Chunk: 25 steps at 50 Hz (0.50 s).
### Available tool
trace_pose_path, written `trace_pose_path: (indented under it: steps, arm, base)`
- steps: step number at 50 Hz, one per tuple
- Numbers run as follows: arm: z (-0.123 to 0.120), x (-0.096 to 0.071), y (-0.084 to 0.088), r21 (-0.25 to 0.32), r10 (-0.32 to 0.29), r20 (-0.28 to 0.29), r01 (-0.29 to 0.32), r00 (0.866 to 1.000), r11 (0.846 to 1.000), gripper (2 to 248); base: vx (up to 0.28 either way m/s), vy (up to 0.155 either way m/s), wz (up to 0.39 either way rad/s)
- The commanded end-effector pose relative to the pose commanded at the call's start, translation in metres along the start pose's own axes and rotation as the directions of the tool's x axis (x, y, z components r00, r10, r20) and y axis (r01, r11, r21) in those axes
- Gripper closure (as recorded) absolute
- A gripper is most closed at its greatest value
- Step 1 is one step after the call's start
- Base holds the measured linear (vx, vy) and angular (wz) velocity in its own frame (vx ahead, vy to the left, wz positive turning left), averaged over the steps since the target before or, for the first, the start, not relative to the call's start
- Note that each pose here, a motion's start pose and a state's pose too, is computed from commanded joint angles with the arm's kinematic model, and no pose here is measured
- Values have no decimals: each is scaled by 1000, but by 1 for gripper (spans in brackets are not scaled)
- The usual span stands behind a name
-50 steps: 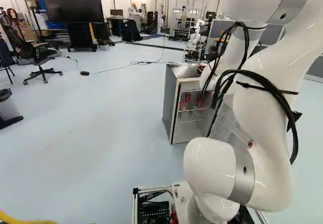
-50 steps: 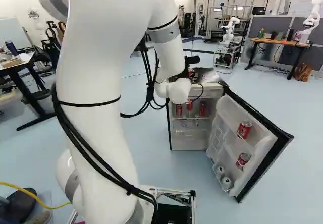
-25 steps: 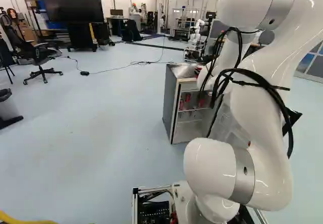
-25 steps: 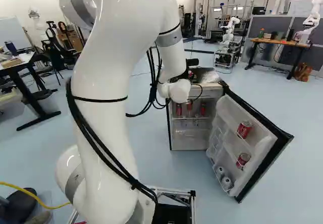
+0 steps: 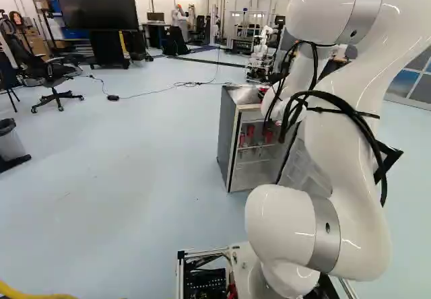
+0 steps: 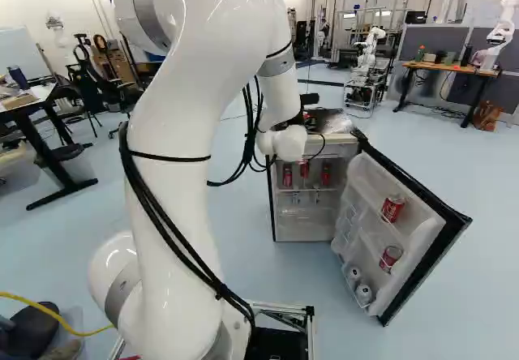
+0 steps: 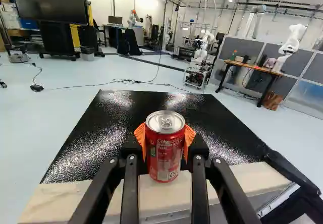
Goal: Grab a drink from the fridge
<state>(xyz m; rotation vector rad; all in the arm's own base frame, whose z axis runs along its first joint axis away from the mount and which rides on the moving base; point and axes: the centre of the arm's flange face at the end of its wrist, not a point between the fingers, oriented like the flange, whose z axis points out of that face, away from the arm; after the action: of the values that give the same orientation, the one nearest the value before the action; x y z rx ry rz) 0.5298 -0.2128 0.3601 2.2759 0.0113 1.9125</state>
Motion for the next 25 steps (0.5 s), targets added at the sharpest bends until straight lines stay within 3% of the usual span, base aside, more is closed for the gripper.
trace_pose_path:
  steps: [11, 12, 17, 18, 22, 23, 25]
  arm:
    - [0, 0, 0, 0, 0, 0, 0, 1000, 1000, 155]
    - [0, 0, 0, 0, 0, 0, 0, 1000, 1000, 137]
    - [0, 0, 0, 0, 0, 0, 0, 1000, 1000, 137]
    - [0, 0, 0, 0, 0, 0, 0, 1000, 1000, 104]
    - [0, 0, 0, 0, 0, 0, 0, 1000, 1000, 104]
    - [0, 0, 0, 0, 0, 0, 0, 1000, 1000, 70]
    - [0, 0, 0, 0, 0, 0, 0, 1000, 1000, 70]
  base:
    - [0, 0, 0]
    - [0, 0, 0]
    - [0, 0, 0]
    - [0, 0, 0]
    - [0, 0, 0]
    - [0, 0, 0]
    - [0, 0, 0]
